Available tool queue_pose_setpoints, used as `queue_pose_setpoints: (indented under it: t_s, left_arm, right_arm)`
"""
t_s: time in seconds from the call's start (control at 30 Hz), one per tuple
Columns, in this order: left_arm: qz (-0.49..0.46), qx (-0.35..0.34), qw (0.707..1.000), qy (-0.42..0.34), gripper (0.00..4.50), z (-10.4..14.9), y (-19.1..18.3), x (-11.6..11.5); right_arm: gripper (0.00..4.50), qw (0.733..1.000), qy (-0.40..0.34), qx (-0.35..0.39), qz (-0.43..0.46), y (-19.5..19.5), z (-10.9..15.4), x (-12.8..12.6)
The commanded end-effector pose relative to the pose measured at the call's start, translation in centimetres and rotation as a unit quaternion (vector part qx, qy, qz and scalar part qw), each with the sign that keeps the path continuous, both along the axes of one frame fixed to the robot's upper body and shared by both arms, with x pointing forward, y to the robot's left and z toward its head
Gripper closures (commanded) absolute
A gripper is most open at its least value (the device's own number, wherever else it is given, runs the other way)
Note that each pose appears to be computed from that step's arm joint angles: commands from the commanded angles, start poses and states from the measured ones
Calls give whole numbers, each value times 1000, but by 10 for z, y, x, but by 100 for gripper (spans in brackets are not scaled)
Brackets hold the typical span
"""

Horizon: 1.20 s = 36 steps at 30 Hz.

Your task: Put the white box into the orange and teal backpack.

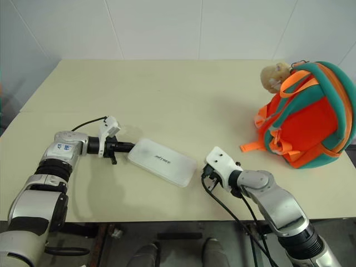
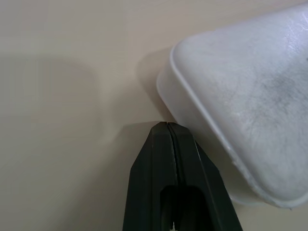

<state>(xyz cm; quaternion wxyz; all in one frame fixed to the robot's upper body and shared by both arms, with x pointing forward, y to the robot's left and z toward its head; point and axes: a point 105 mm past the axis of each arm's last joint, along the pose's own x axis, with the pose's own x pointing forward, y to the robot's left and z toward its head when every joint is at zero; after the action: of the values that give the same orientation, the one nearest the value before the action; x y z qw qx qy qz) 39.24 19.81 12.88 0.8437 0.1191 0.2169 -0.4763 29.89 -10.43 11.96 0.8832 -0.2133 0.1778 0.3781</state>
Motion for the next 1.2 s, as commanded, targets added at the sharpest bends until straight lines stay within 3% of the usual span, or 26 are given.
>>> queue_pose_setpoints:
  t_s: [0.03, 0.57, 1.2]
  left_arm:
    - [-9, 4, 1000, 6, 449, 1, 1, -5]
    - [-47, 31, 997, 44, 449, -3, -9, -25]
    - [-91, 47, 990, 96, 449, -6, -39, -53]
  right_arm:
    - [450, 999, -21, 16, 30, 12, 15, -4]
    - [450, 999, -27, 4, 26, 3, 19, 5]
    - [450, 995, -83, -26, -39, -29, 26, 39]
